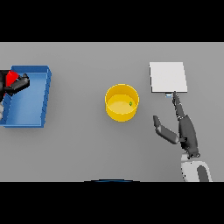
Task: Pick up the red beaker and tilt it to pour out 1 green nut into yellow bowl. Pick up the yellow bowl and place it on the metallic measuring scale.
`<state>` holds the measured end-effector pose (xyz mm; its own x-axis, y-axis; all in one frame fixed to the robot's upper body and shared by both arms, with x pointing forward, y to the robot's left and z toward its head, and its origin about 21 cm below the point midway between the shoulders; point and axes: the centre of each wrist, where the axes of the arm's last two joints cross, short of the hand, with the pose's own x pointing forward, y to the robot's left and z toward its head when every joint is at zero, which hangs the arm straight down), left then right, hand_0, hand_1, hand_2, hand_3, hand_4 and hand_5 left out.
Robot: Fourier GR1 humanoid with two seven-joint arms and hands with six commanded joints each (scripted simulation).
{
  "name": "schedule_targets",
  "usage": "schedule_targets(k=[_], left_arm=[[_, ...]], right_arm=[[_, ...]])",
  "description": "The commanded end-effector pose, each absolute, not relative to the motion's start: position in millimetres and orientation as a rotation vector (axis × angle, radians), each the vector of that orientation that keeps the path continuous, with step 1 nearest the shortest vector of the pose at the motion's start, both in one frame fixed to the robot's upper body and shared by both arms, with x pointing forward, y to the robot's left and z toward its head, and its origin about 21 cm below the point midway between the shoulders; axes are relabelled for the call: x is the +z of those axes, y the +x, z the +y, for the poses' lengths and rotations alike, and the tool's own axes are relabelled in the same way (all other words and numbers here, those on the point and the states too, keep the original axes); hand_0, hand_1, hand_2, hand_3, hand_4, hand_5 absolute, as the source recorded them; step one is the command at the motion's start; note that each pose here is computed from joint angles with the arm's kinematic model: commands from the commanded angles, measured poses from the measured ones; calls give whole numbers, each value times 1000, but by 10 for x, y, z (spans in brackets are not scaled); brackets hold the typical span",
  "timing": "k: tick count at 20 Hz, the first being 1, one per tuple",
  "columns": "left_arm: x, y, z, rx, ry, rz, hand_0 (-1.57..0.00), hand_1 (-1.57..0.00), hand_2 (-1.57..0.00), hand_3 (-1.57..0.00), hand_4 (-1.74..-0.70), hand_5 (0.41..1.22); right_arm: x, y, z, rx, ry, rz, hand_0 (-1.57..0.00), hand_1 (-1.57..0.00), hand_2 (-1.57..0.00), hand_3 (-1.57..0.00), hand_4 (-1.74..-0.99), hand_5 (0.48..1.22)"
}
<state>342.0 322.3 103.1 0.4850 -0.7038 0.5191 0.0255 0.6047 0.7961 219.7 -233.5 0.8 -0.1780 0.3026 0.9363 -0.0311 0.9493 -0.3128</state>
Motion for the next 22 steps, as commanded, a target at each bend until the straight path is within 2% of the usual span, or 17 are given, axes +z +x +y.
schedule_targets(k=[1,4,8,13,15,19,22], left_arm=[[1057,3400,3205,-539,796,-970,-746,-604,-613,-577,-968,740],[1108,3394,3214,-573,764,-958,-381,-309,-313,-295,-851,698],[1073,3412,3260,-549,755,-968,-156,-126,-128,-120,-797,678],[1141,3456,3224,-507,749,-1065,-50,-41,-41,-39,-786,671],[1121,3481,3226,-512,748,-1065,-32,-26,-26,-24,-780,679],[1075,3477,3185,-506,733,-1065,-12,-10,-10,-9,-786,704],[1096,3495,3173,-508,730,-1069,-6,-5,-5,-4,-794,710]], right_arm=[[-1,2195,-2322,303,-209,-1720,1,1,1,1,-1181,665],[1,2197,-2302,302,-202,-1708,1,1,1,1,-1187,667],[30,2188,-2295,301,-216,-1688,1,1,1,1,-1187,663],[47,2218,-2268,382,-277,-1663,1,1,1,1,-1198,662],[82,2273,-2241,455,-219,-1717,1,1,1,1,-1162,694],[272,2508,-2237,702,-211,-1709,1,1,1,1,-1234,707],[456,2658,-2203,940,-299,-1673,1,1,1,1,-1278,683]])
